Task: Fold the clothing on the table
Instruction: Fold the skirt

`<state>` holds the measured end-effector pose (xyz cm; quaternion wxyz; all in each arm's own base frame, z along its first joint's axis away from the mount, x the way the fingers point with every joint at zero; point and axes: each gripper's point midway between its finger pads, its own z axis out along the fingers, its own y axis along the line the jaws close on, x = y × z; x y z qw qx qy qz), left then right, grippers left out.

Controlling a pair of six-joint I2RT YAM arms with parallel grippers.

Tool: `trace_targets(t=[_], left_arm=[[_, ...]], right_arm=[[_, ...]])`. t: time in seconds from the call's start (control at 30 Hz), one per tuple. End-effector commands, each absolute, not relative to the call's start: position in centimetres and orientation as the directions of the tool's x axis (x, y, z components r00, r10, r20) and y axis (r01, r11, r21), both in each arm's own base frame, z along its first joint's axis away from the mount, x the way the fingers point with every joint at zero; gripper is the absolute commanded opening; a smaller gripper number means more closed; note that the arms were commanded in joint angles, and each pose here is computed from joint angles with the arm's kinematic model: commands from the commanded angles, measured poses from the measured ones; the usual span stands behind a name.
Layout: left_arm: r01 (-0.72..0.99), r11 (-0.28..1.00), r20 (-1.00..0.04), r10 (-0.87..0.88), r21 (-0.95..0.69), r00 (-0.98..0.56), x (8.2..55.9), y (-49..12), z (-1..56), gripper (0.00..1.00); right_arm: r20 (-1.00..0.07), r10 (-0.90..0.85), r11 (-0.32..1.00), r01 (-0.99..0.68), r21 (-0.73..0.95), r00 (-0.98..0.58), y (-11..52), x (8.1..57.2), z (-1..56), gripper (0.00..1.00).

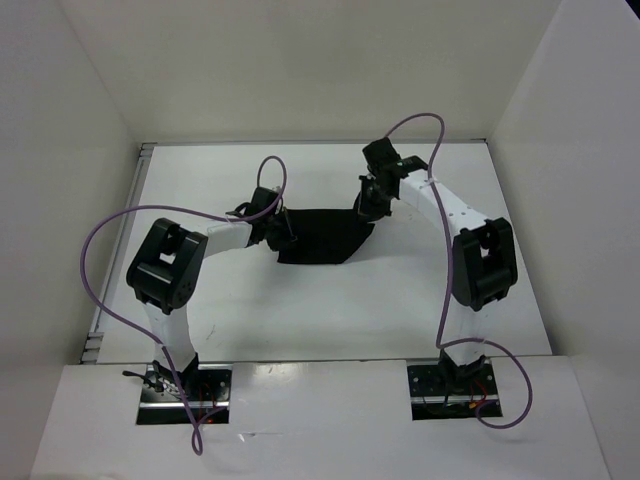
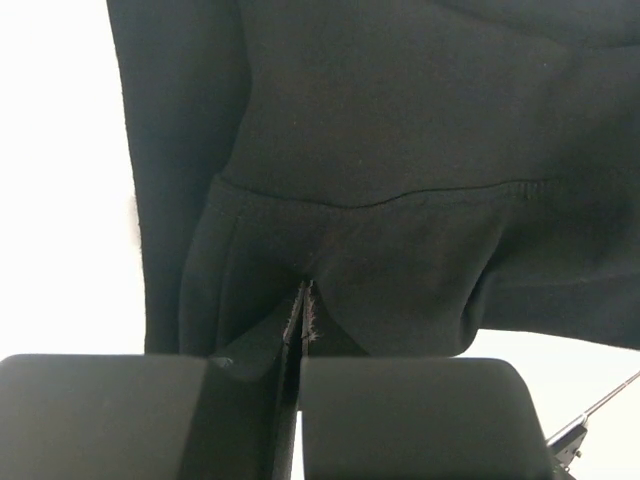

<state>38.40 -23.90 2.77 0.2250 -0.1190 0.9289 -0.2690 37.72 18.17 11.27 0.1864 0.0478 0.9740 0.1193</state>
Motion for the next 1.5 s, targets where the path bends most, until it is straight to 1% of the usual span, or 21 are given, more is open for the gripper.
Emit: trace_targets(t=[0.0, 0.07, 0.17, 0.3, 0.4, 0.47, 0.6, 0.67, 0.7, 0.77, 0.83, 0.93, 1.07, 1.17, 1.23, 1.27, 1.3, 1.33, 1.37, 1.4, 1.47], left_arm=[[-0.099, 0.82, -0.366, -0.355, -0.563, -0.86, 38.5, -24.1, 3.1, 0.0], [-0.094, 0.818, -0.372, -0.357, -0.567, -0.857, 38.6, -24.1, 3.5, 0.0], [-0.09, 0.816, -0.378, -0.358, -0.571, -0.854, 38.6, -24.1, 3.9, 0.0], [-0.09, 0.816, -0.378, -0.358, -0.571, -0.854, 38.6, -24.1, 3.9, 0.0], [-0.085, 0.814, -0.384, -0.36, -0.575, -0.851, 38.6, -24.1, 4.5, 0.0], [-0.088, 0.817, -0.388, -0.362, -0.57, -0.847, 38.7, -24.0, 4.5, 0.0], [-0.092, 0.82, -0.393, -0.365, -0.565, -0.844, 38.7, -23.8, 4.7, 0.0], [-0.092, 0.82, -0.393, -0.365, -0.565, -0.844, 38.7, -23.8, 4.7, 0.0], [-0.092, 0.82, -0.393, -0.365, -0.565, -0.844, 38.7, -23.8, 4.7, 0.0], [-0.092, 0.82, -0.393, -0.365, -0.565, -0.844, 38.7, -23.8, 4.7, 0.0], [-0.092, 0.82, -0.393, -0.365, -0.565, -0.844, 38.7, -23.8, 4.7, 0.0], [-0.088, 0.826, -0.403, -0.36, -0.557, -0.841, 38.7, -23.6, 4.9, 0.0], [-0.082, 0.825, -0.42, -0.367, -0.559, -0.83, 38.8, -23.4, 6.0, 0.0], [-0.082, 0.825, -0.42, -0.367, -0.559, -0.83, 38.6, -23.4, 6.2, 0.0], [-0.082, 0.833, -0.424, -0.36, -0.547, -0.831, 38.6, -23.1, 6.0, 0.0], [-0.077, 0.831, -0.431, -0.362, -0.551, -0.827, 38.6, -23.2, 6.5, 0.0], [-0.077, 0.831, -0.431, -0.362, -0.551, -0.827, 38.6, -23.2, 6.5, 0.0], [-0.081, 0.834, -0.437, -0.366, -0.545, -0.821, 38.6, -22.9, 6.8, 0.0], [-0.074, 0.838, -0.442, -0.358, -0.541, -0.822, 38.6, -22.9, 6.8, 0.0], [-0.081, 0.837, -0.443, -0.366, -0.541, -0.819, 38.6, -22.5, 6.8, 0.0], [-0.083, 0.843, -0.453, -0.365, -0.531, -0.813, 38.8, -21.9, 7.0, 0.0]], right_arm=[[-0.388, 0.13, 0.962, 0.022, 0.271, -0.912, 20.7, 38.3, 13.7, 0.01], [-0.408, 0.121, 0.955, -0.006, 0.297, -0.905, 22.3, 38.7, 14.8, 0.01], [-0.41, 0.084, 0.94, -0.064, 0.335, -0.908, 25.6, 38.6, 15.5, 0.01], [-0.385, 0.029, 0.919, -0.127, 0.373, -0.922, 29.3, 37.7, 15.0, 0.01], [-0.355, -0.002, 0.871, -0.176, 0.459, -0.935, 32.3, 36.8, 15.1, 0.01], [-0.342, -0.008, 0.856, -0.183, 0.484, -0.94, 33.3, 36.4, 14.7, 0.01], [-0.278, -0.031, 0.814, -0.186, 0.55, -0.96, 34.4, 34.5, 13.6, 0.01], [-0.276, -0.03, 0.771, -0.198, 0.605, -0.961, 35.2, 34.0, 14.3, 0.01], [-0.259, -0.038, 0.768, -0.194, 0.61, -0.965, 35.2, 33.5, 13.5, 0.01], [-0.267, -0.051, 0.73, -0.219, 0.648, -0.962, 36.0, 33.4, 13.9, 0.01], [-0.252, -0.065, 0.709, -0.223, 0.669, -0.965, 36.4, 33.2, 13.4, 0.01], [-0.259, -0.058, 0.693, -0.226, 0.685, -0.964, 37.0, 33.6, 13.4, 0.01], [-0.287, -0.054, 0.641, -0.253, 0.724, -0.956, 38.0, 34.0, 14.4, 0.01], [-0.279, -0.055, 0.645, -0.248, 0.723, -0.959, 38.4, 34.5, 13.6, 0.01], [-0.252, -0.065, 0.649, -0.233, 0.724, -0.966, 38.7, 34.6, 12.2, 0.01], [-0.242, -0.072, 0.642, -0.231, 0.731, -0.967, 38.9, 34.6, 12.0, 0.06], [-0.221, -0.084, 0.637, -0.223, 0.738, -0.972, 39.2, 34.6, 11.2, 0.23], [-0.207, -0.09, 0.635, -0.217, 0.742, -0.974, 39.2, 34.4, 10.8, 0.28], [-0.221, -0.1, 0.623, -0.234, 0.746, -0.97, 39.4, 34.5, 11.0, 0.3], [-0.235, -0.112, 0.589, -0.254, 0.767, -0.966, 39.9, 34.4, 11.6, 0.36], [-0.243, -0.091, 0.566, -0.252, 0.785, -0.966, 39.0, 34.8, 12.2, 0.37]])
